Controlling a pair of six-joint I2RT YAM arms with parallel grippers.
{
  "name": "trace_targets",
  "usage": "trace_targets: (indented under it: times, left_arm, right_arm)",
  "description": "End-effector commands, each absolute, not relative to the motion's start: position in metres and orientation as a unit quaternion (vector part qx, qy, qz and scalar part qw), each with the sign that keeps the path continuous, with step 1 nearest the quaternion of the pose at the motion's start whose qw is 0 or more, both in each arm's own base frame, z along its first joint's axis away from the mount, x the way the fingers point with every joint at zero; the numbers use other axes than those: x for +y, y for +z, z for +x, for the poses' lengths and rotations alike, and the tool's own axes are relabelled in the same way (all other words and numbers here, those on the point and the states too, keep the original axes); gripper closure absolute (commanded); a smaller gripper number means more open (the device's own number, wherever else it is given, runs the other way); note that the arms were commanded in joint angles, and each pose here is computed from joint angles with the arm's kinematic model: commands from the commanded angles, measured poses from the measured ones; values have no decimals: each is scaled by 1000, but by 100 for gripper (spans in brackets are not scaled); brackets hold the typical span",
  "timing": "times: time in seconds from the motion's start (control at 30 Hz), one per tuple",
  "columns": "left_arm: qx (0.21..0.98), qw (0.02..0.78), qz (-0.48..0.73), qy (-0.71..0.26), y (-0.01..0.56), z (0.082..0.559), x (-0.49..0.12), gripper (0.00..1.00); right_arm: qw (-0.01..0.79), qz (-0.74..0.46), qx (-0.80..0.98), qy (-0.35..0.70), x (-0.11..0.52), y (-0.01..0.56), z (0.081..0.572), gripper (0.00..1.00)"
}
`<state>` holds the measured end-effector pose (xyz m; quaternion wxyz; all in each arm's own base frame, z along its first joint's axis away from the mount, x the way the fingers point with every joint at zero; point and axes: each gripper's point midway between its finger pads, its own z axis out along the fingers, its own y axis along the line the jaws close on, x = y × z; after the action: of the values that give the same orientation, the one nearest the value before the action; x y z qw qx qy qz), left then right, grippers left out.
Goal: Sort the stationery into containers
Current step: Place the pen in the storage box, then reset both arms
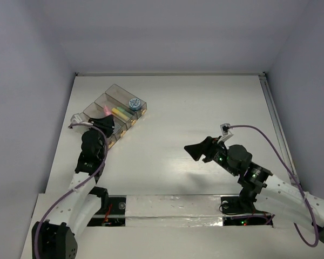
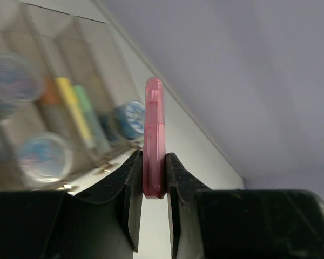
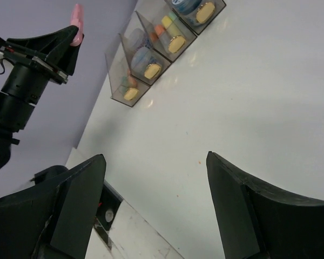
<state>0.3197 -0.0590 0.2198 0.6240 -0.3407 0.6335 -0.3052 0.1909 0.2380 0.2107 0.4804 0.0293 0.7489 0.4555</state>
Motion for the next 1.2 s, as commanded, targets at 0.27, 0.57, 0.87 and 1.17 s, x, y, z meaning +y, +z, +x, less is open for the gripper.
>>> trace_targets:
  times: [0.27, 0.57, 0.87, 1.17]
  left_arm:
    - [663, 576, -448, -167, 139, 314, 17, 100]
    - [653, 568, -483, -133, 127, 312, 38, 80]
    - [653, 571, -480, -132, 128, 312, 38, 29]
    - [621, 637, -399, -224, 210, 312, 12, 1]
  right_arm:
    - [482, -5, 768, 422, 235, 194, 189, 15]
    - [490, -10, 771, 406, 228, 194, 189, 13]
    - [497, -12, 771, 399, 227, 196, 191, 12]
    - [519, 7, 769, 373, 211, 200, 197, 22]
